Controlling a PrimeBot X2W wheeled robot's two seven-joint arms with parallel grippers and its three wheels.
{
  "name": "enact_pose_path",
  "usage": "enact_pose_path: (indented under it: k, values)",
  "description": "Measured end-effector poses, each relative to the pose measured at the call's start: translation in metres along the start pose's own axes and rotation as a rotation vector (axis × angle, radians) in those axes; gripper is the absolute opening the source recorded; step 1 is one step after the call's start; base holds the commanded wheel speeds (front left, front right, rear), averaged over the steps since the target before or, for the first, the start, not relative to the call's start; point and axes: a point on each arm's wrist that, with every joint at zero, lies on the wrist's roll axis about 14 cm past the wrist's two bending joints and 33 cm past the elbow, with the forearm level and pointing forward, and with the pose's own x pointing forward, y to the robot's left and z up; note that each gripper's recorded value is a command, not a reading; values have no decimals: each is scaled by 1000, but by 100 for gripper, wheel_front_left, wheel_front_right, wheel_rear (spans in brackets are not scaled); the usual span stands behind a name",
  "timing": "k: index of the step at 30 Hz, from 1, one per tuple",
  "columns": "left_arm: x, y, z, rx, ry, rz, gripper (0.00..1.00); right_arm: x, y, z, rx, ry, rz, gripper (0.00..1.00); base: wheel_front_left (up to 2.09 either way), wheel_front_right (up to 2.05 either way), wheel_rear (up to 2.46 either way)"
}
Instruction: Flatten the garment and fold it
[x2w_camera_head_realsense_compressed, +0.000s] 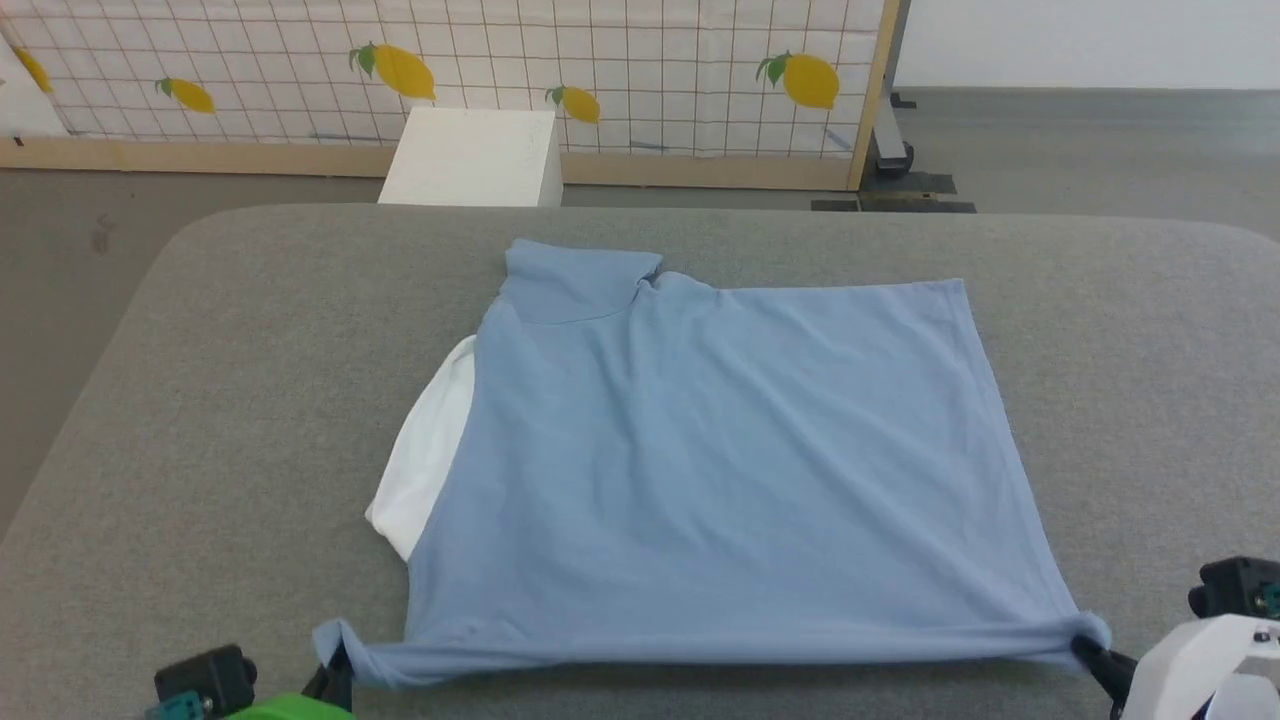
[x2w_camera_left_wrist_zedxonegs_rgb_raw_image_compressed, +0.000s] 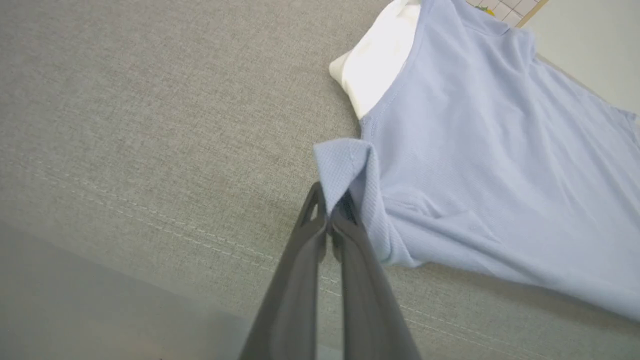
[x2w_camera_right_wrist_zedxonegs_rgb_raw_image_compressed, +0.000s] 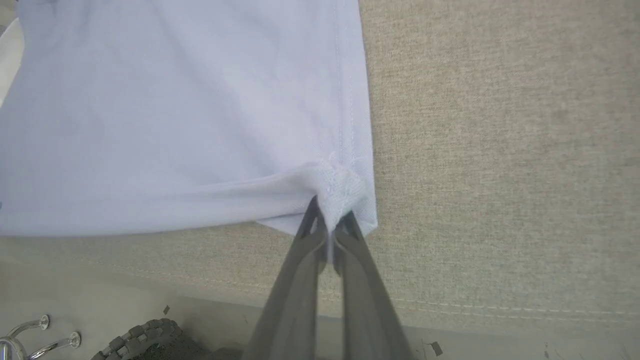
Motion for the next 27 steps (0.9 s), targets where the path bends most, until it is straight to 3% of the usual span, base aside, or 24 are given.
enact_pose_path:
  k: [12,19,27]
  values:
    - [71,-66,84,107,-151,-173,0,31,16,85,-99,-81,0,0,0,0,0]
    - [119,-74,82,156,-118,-174,0,69,16,95,-157,1,-29,0,0,0,0]
    - [172,-66,48,182,-9,-140,0,119,17,83,-224,135,-35,0,0,0,0]
